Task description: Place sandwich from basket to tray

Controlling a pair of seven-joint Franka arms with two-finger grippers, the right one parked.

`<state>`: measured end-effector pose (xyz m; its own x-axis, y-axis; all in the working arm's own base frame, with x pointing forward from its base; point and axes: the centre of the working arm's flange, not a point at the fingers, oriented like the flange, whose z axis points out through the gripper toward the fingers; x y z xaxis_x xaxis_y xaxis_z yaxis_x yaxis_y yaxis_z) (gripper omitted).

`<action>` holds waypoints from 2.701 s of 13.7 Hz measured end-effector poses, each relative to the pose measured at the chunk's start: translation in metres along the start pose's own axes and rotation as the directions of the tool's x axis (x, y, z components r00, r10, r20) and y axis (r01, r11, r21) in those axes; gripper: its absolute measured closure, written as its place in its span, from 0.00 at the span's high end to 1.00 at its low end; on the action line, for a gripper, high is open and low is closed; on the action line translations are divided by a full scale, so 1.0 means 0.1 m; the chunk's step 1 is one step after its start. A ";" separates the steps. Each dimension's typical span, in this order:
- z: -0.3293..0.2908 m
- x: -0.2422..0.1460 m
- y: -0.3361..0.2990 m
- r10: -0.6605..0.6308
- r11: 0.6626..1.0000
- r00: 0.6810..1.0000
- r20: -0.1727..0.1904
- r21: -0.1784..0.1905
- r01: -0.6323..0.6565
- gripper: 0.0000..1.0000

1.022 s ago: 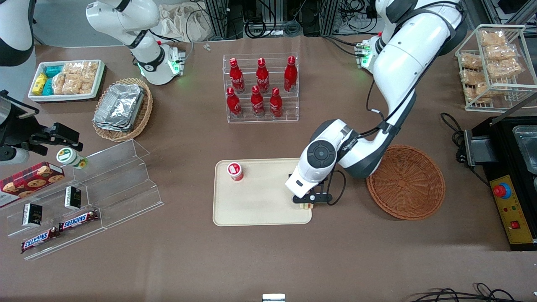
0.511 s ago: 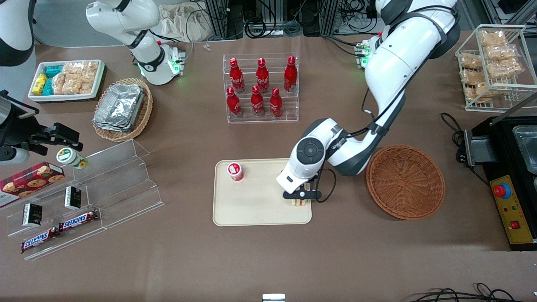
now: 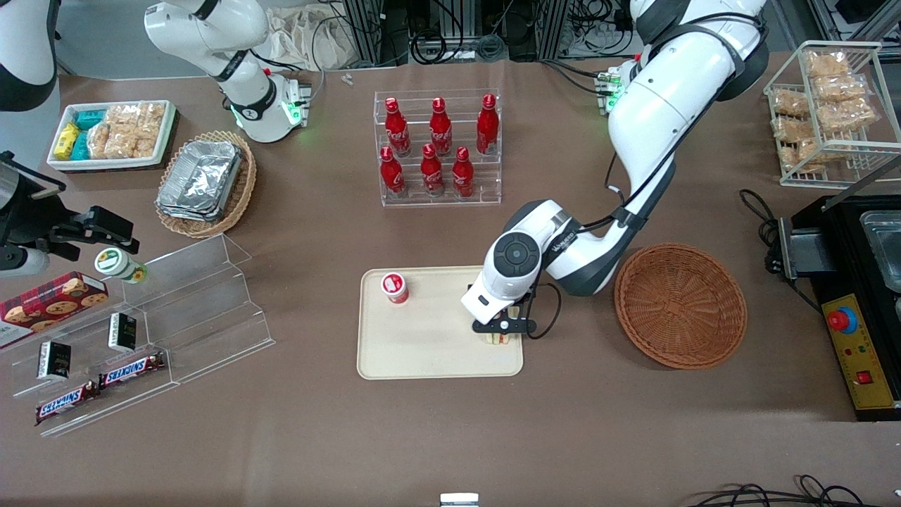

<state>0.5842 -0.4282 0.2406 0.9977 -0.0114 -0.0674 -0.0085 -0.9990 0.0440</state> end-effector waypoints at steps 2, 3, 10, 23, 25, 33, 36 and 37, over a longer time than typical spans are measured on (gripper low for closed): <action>-0.05 0.04 -0.02 -0.008 1.000 1.000 -0.008 -0.005 0.008 0.92; -0.09 0.08 -0.04 -0.017 1.000 1.000 -0.014 -0.008 0.017 1.00; -0.88 0.36 -0.70 -0.117 0.991 0.993 -0.024 0.070 0.118 1.00; -2.29 0.08 -2.37 -0.115 0.990 0.991 0.072 0.096 0.108 1.00; -2.50 0.03 -2.69 -0.103 0.990 0.991 0.084 0.107 0.094 1.00; -2.93 -0.06 -3.17 -0.048 0.993 0.996 0.076 0.116 0.039 1.00; -3.00 -0.07 -3.29 -0.004 0.993 0.995 0.103 0.114 -0.008 1.00; -3.01 -0.07 -3.37 -0.002 0.994 0.994 0.110 0.112 -0.010 1.00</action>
<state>0.6007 -0.0788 0.5260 0.9842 -0.0143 -0.1766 -0.0265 -0.9974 -0.0672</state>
